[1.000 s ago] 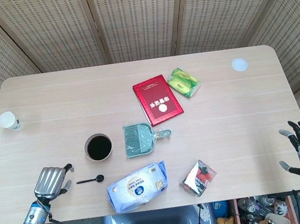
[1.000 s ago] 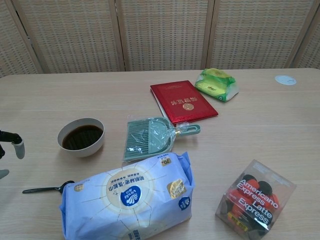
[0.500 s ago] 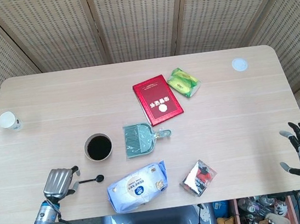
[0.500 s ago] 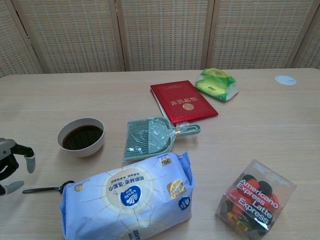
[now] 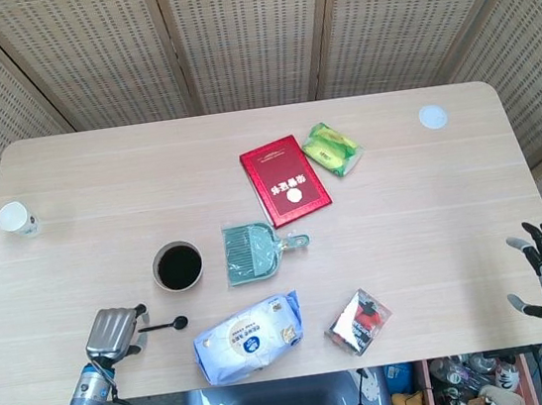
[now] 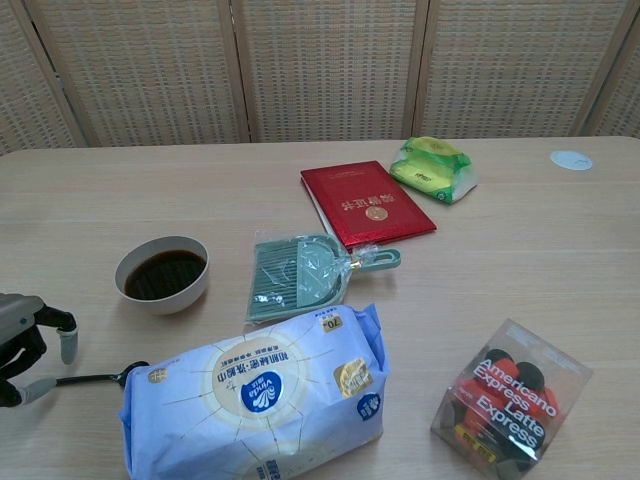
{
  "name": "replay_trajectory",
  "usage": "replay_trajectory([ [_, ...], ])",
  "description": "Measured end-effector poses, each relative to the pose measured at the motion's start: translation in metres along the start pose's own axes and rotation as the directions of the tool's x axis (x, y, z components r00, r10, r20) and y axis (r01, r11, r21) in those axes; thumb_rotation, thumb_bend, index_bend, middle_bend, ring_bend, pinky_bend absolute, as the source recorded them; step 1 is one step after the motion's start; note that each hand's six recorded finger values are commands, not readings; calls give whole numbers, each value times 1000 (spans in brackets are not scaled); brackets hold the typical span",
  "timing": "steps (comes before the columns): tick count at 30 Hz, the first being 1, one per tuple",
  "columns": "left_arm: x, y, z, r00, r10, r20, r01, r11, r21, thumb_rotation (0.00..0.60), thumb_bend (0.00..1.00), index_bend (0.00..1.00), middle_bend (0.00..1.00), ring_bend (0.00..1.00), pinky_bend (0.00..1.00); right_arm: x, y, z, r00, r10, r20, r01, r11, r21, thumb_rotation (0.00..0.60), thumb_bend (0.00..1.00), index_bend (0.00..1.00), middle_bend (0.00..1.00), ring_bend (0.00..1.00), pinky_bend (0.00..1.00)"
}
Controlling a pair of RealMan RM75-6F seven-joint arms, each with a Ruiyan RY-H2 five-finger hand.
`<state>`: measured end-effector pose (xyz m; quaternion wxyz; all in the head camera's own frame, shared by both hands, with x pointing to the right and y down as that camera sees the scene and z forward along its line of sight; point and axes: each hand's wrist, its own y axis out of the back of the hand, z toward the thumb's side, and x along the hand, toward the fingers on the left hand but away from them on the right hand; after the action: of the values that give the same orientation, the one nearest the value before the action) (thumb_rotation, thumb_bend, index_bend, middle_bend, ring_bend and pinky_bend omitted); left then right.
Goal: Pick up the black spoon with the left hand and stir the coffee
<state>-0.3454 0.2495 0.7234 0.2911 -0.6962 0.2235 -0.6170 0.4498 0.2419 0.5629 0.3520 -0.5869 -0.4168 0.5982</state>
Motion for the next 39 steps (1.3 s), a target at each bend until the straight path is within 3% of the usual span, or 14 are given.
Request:
replay_trajectory([
  [39, 11, -16, 4, 996, -59, -60, 57, 998, -32, 600, 370, 510, 878, 793, 779, 2, -3, -8, 999, 23, 38, -23, 1000, 5, 600, 124, 247, 155, 12, 37],
])
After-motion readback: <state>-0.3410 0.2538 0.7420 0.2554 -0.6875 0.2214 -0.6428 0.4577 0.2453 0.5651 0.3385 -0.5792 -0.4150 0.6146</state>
